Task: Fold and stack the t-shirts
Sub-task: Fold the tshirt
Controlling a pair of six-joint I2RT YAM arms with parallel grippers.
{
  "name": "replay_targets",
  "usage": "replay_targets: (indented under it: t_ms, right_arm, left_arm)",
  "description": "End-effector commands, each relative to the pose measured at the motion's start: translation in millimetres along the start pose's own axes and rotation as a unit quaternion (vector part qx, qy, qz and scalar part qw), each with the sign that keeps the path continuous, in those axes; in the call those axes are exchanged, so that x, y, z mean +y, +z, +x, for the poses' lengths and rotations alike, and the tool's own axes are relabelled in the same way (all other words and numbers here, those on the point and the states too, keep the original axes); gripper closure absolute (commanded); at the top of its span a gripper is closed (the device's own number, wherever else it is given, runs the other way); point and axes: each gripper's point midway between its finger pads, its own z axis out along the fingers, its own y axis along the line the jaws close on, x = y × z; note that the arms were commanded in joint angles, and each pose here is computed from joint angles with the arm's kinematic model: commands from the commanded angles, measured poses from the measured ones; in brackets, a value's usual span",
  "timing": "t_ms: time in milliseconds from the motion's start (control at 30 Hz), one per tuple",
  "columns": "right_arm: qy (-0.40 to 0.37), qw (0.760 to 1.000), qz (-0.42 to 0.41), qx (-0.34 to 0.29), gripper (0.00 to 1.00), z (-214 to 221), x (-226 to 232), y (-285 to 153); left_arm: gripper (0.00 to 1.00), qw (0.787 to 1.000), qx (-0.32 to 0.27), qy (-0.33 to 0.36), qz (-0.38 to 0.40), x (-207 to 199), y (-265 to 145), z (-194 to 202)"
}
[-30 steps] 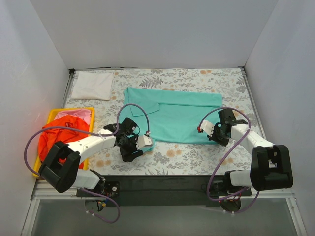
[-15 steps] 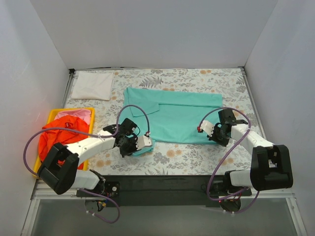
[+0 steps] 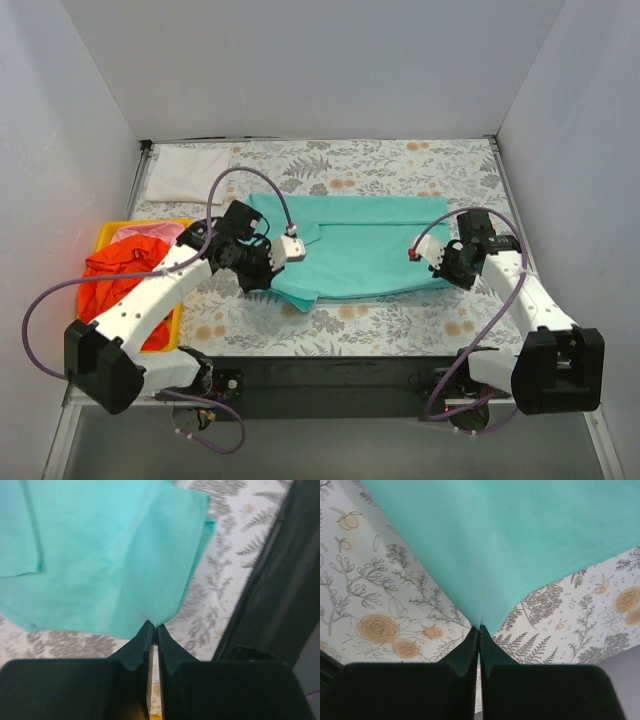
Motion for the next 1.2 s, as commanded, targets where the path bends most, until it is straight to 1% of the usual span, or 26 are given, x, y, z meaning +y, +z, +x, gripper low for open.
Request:
replay_targets:
  t_ms: [0, 33, 67, 133, 200, 233, 267, 300, 333, 367, 533, 800, 1000, 1167]
  right_arm:
    - [-0.013, 1.0, -0.015, -0.006, 0.99, -8, -23, -7]
    - [-0.016, 1.0, -0.006, -0.014, 0.99, -15, -35, -11]
    - [-0.013, 1.0, -0.006, -0.014, 0.99, -15, -40, -11]
    - [-0.012, 1.0, -0.016, -0.012, 0.99, -17, -48, -6]
    - [-0.013, 1.0, -0.018, -0.01, 0.99, -20, -61, -3]
    - [-0.012, 1.0, -0.02, -0.009, 0.99, -21, -65, -1]
    - [-0.014, 1.0, -0.012, -0.011, 0.99, -24, -75, -3]
    - [-0.013, 1.0, -0.023, -0.007, 0.99, -24, -77, 3]
    - [-0.011, 1.0, -0.025, -0.007, 0.99, -24, -80, 5]
    - [-0.012, 1.0, -0.025, -0.006, 0.99, -26, -88, 8]
    - [-0.015, 0.999, -0.034, -0.002, 0.99, -30, -107, 21]
    - [-0.01, 0.998, -0.059, 0.02, 0.99, -20, -118, 46]
    - [-0.008, 0.998, -0.06, 0.011, 0.99, -22, -124, 49]
    - [-0.005, 0.998, -0.059, 0.003, 0.99, -25, -127, 48]
  left_arm:
    - [1.0, 0.999, -0.018, -0.028, -0.027, 43, -14, -16]
    - [1.0, 0.999, -0.024, -0.03, -0.035, 59, -17, -26]
    - [1.0, 0.998, -0.026, -0.035, -0.045, 71, -18, -28]
    - [1.0, 0.998, -0.016, -0.034, -0.049, 90, -11, -32]
    - [1.0, 0.997, -0.021, -0.024, -0.064, 110, -12, -41]
    - [1.0, 0.998, -0.015, -0.027, -0.06, 117, -5, -40]
    - [1.0, 0.997, -0.02, -0.024, -0.067, 128, -7, -45]
    - [1.0, 0.997, -0.024, -0.019, -0.071, 136, -5, -47]
    - [1.0, 0.997, -0.017, -0.023, -0.067, 144, 2, -45]
    - [1.0, 0.997, -0.021, -0.019, -0.077, 155, -1, -50]
    - [1.0, 0.997, -0.007, -0.032, -0.065, 187, 18, -45]
    - [1.0, 0.997, 0.003, -0.024, -0.067, 216, 38, -45]
    - [1.0, 0.996, 0.002, -0.023, -0.081, 233, 46, -48]
    - [1.0, 0.996, 0.006, -0.023, -0.081, 240, 52, -48]
